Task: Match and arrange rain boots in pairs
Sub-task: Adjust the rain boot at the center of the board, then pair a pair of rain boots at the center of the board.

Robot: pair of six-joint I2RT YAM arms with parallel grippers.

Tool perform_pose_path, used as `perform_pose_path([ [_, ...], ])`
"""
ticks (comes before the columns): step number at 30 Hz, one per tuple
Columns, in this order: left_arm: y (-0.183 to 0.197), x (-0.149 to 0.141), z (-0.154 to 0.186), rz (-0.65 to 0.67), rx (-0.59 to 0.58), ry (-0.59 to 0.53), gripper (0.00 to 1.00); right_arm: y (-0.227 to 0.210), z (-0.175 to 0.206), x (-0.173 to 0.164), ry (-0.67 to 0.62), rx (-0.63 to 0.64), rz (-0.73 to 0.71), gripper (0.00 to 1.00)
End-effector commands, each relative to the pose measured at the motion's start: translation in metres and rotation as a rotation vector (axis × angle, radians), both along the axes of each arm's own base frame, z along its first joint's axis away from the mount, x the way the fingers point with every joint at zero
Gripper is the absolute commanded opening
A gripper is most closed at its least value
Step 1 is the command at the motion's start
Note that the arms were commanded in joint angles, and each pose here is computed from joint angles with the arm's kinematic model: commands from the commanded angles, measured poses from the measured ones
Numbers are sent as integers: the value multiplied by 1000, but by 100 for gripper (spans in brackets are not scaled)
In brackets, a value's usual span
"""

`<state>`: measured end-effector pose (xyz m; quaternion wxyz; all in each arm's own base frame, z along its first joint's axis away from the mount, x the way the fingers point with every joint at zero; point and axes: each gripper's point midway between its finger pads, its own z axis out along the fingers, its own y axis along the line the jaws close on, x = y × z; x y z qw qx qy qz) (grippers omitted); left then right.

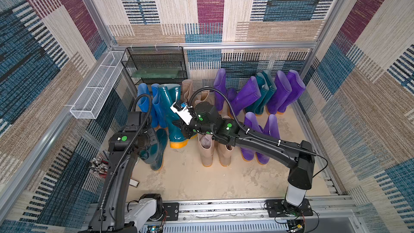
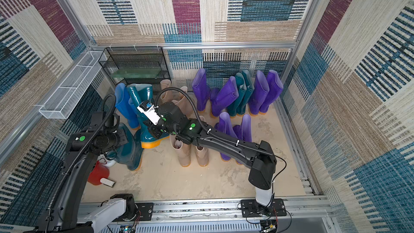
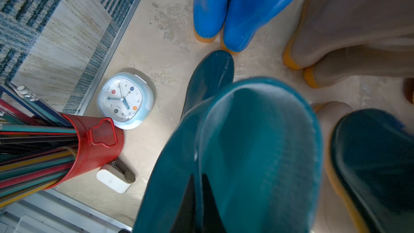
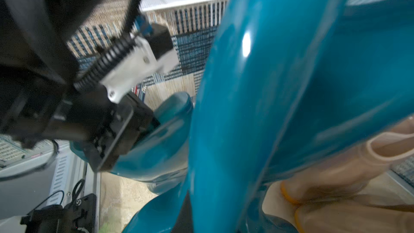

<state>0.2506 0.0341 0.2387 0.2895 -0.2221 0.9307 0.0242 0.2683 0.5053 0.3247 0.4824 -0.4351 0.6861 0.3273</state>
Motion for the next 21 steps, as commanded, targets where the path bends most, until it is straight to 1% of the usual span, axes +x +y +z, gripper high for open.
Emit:
perform_pose_path([
  [1,-5,7,0,10,-107,-33,0,12,33,6,-87,146,8,0],
  [2,-6,8,2,6,-127,-45,0,14,28,7,-85,146,13,0],
  [3,-7,9,4,2,-140,-52,3,17,22,7,-84,144,17,0],
  [4,-8,9,7,-5,-149,-63,9,22,15,6,-88,141,31,0],
  [5,-11,10,11,-17,-158,-75,13,28,6,2,-96,124,64,0],
  [6,-13,11,15,-25,-167,-89,18,33,0,2,-92,113,65,0],
  [8,-20,14,27,-56,-199,-129,35,42,-10,0,-109,99,48,0],
  [11,-23,15,44,-67,-209,-178,60,49,-28,3,-144,84,15,0],
  [14,-20,12,55,-61,-189,-203,76,50,-49,3,-159,82,8,0],
  [16,-19,10,60,-60,-181,-219,80,49,-65,1,-173,74,-10,0],
  [18,-20,9,64,-66,-183,-232,81,46,-83,-3,-173,48,-22,0],
  [21,-24,9,70,-90,-190,-246,81,41,-102,-16,-161,10,-42,8],
])
